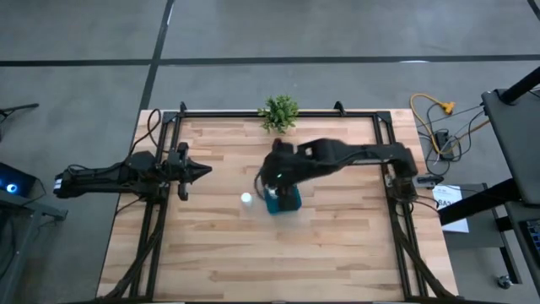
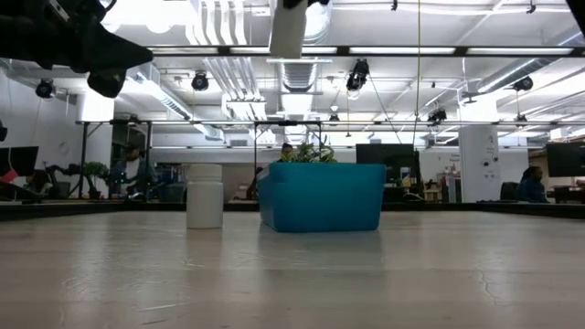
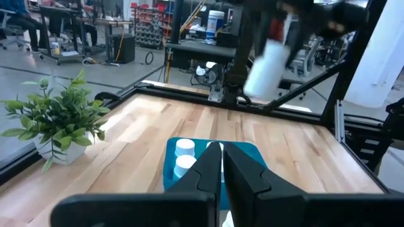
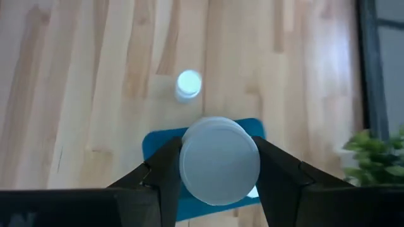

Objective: Pick and place pill bottles into a basket
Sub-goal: Put the bottom white medicine bottle into the blue bin

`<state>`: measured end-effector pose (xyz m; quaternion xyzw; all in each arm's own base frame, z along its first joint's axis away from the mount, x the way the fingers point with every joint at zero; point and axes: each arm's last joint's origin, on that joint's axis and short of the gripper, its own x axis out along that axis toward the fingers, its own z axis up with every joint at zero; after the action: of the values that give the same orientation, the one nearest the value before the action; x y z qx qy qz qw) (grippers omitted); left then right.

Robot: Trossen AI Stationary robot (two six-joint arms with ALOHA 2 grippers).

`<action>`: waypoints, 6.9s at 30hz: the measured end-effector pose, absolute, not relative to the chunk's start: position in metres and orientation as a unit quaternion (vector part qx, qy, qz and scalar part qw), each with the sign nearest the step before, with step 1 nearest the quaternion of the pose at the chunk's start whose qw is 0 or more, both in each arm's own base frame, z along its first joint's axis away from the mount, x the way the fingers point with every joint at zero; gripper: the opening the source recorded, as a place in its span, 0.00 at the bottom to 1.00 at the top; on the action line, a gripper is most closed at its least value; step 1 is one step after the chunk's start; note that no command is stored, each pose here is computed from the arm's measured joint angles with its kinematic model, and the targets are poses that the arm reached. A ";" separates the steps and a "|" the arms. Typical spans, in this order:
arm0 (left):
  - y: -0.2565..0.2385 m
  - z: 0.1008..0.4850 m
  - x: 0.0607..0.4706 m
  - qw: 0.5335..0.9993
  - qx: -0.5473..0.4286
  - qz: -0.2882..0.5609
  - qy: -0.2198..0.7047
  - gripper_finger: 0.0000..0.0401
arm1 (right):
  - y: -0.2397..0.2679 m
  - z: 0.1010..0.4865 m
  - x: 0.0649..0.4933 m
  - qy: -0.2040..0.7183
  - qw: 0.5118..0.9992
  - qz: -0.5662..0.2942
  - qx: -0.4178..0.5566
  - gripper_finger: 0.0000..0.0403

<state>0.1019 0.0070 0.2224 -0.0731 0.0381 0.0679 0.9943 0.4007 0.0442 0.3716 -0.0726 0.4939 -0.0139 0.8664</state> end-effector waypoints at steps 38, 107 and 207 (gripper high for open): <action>0.008 0.223 0.101 0.994 -0.074 0.081 0.031 0.00 | 0.033 0.290 0.325 0.479 0.876 0.010 0.053 0.37; 0.008 0.224 0.100 0.994 -0.073 0.082 0.029 0.00 | 0.012 0.213 0.358 0.563 0.823 0.057 0.045 0.37; 0.008 0.224 0.099 0.994 -0.073 0.082 0.025 0.00 | 0.017 0.178 0.358 0.570 0.818 0.052 0.062 0.49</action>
<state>0.0992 0.0077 0.2244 -0.0734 0.0248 0.0817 0.9936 0.3577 0.0174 0.1777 0.0622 0.5702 0.0516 0.8175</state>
